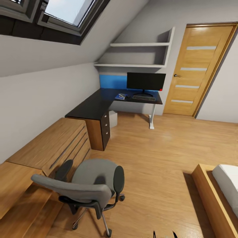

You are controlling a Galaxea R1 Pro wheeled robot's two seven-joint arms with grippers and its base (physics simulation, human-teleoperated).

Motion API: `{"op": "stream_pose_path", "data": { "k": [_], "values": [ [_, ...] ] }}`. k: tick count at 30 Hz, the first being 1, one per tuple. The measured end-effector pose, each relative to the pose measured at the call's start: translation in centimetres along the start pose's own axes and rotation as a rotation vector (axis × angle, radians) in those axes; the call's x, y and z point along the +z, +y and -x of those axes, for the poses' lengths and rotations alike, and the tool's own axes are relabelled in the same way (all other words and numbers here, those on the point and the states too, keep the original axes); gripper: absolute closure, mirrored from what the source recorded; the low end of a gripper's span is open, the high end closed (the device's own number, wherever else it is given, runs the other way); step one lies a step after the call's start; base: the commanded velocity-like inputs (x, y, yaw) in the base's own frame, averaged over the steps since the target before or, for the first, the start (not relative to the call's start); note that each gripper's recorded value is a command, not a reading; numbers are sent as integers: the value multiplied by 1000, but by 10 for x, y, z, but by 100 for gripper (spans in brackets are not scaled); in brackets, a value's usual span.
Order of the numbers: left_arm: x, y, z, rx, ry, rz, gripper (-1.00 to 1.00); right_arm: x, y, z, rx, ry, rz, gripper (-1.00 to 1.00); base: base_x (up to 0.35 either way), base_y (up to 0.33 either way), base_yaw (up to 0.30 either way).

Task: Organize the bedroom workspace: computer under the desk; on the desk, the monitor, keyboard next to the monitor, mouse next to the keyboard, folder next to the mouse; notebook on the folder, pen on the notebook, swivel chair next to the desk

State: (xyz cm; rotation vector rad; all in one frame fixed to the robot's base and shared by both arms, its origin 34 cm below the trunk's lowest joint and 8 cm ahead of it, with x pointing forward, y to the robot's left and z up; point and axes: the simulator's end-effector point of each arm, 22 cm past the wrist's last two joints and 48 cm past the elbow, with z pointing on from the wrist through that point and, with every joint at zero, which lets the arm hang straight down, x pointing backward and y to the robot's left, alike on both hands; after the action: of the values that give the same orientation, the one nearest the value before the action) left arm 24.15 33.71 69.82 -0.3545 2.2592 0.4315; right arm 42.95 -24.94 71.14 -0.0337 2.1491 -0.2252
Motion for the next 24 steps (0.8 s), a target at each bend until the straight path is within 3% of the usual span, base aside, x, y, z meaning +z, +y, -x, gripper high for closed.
{"op": "stream_pose_path", "data": {
  "k": [11, 24],
  "values": [
    [0, 0, 0, 0, 1, 0, -100, 0, 0, -1, 0, 2, 0, -100, 1, 136, -250],
    [0, 0, -1, 1, 2, 1, -100, 0, 1, -1, 1, 4, -1, -100, 0, 195, -28]
  ]
}}
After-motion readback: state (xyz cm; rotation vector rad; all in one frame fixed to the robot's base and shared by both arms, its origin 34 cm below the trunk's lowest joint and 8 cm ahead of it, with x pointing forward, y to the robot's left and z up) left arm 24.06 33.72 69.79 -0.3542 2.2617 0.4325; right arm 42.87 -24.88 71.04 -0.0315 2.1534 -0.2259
